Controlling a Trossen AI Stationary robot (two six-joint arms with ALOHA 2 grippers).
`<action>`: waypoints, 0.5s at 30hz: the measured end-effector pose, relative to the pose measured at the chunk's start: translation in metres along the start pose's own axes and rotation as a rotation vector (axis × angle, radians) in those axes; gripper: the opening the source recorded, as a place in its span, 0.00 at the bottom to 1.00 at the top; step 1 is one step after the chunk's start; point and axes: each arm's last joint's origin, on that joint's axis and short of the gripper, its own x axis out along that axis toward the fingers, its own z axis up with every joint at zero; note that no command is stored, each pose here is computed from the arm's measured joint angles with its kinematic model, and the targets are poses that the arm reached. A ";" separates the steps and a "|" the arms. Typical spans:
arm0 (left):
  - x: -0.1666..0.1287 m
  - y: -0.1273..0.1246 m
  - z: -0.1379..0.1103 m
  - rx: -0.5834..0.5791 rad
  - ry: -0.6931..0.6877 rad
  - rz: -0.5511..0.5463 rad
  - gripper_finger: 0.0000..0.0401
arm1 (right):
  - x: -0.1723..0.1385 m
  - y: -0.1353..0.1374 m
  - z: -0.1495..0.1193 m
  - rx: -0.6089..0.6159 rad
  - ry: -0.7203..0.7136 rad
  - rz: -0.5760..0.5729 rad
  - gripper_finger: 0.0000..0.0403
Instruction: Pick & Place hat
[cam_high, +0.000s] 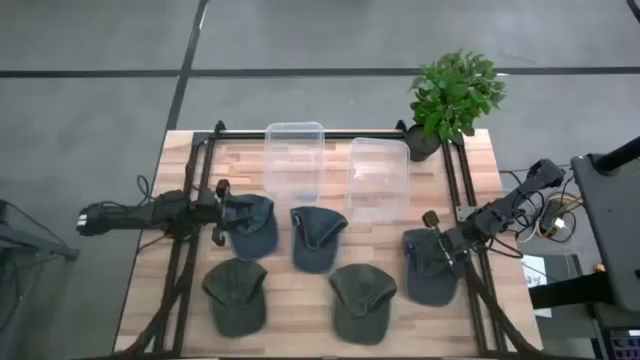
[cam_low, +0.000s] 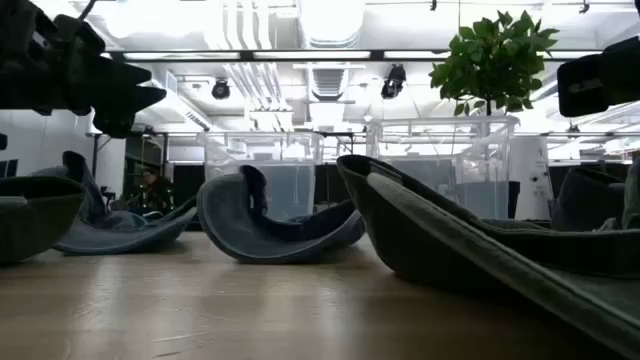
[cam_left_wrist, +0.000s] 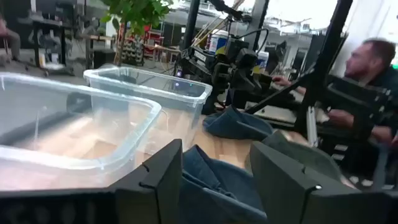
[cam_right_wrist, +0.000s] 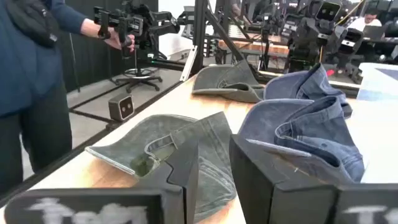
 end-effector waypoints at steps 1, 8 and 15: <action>0.000 0.000 0.000 0.023 0.003 0.000 0.45 | 0.000 0.000 0.000 -0.009 0.000 0.000 0.21; 0.001 0.000 -0.002 0.147 0.027 0.001 0.45 | 0.000 0.000 0.000 -0.099 0.000 0.000 0.21; 0.001 0.000 -0.004 0.095 0.043 0.003 0.45 | 0.000 0.000 0.000 -0.124 0.000 0.000 0.21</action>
